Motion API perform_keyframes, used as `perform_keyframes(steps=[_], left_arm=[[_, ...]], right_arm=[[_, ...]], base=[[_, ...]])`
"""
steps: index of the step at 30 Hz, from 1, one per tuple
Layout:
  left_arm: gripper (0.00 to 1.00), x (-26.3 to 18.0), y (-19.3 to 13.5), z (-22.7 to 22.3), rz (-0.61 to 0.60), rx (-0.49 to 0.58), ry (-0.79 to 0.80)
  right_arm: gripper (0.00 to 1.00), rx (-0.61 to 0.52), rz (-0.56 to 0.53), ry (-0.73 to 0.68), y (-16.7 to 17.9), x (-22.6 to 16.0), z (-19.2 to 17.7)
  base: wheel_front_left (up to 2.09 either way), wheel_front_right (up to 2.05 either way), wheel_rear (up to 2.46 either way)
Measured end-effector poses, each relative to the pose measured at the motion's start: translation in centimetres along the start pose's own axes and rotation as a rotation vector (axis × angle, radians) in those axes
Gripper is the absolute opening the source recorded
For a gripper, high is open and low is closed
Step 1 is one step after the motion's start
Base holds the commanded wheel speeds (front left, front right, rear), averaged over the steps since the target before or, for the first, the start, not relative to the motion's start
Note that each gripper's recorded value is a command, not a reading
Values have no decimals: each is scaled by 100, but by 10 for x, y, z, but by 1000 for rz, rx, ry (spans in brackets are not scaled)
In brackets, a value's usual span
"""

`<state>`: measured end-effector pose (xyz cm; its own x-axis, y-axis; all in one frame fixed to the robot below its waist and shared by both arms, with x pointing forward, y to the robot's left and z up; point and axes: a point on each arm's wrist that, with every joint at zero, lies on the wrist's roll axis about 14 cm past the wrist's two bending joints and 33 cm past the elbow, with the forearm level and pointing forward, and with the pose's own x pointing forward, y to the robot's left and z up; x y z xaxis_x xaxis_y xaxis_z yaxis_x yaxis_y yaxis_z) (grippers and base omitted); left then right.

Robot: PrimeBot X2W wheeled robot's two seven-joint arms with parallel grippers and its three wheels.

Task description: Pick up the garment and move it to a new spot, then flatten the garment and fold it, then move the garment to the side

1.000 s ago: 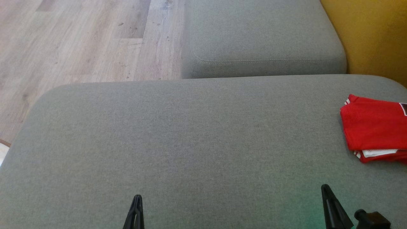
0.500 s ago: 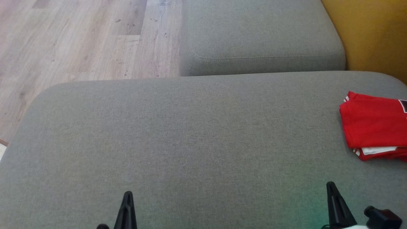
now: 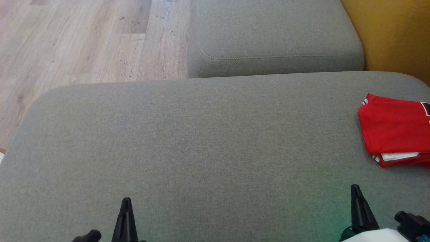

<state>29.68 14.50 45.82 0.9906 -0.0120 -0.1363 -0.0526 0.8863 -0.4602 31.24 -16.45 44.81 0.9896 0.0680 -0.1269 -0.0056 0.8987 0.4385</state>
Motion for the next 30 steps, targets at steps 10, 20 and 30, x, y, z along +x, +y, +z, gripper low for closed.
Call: perform_keyframes(steps=[10,20,30], left_arm=[[0,5,5,-2,16,-114,29],[0,15,8,2,20,-218,35],[0,22,13,4,30,-335,48]], right_arm=[[0,121,-26,-6,-5,7,5],[0,232,-51,-5,-11,9,6],[0,353,-55,-24,-11,19,15]], base=[[0,0,0],[0,0,0],[0,0,0]])
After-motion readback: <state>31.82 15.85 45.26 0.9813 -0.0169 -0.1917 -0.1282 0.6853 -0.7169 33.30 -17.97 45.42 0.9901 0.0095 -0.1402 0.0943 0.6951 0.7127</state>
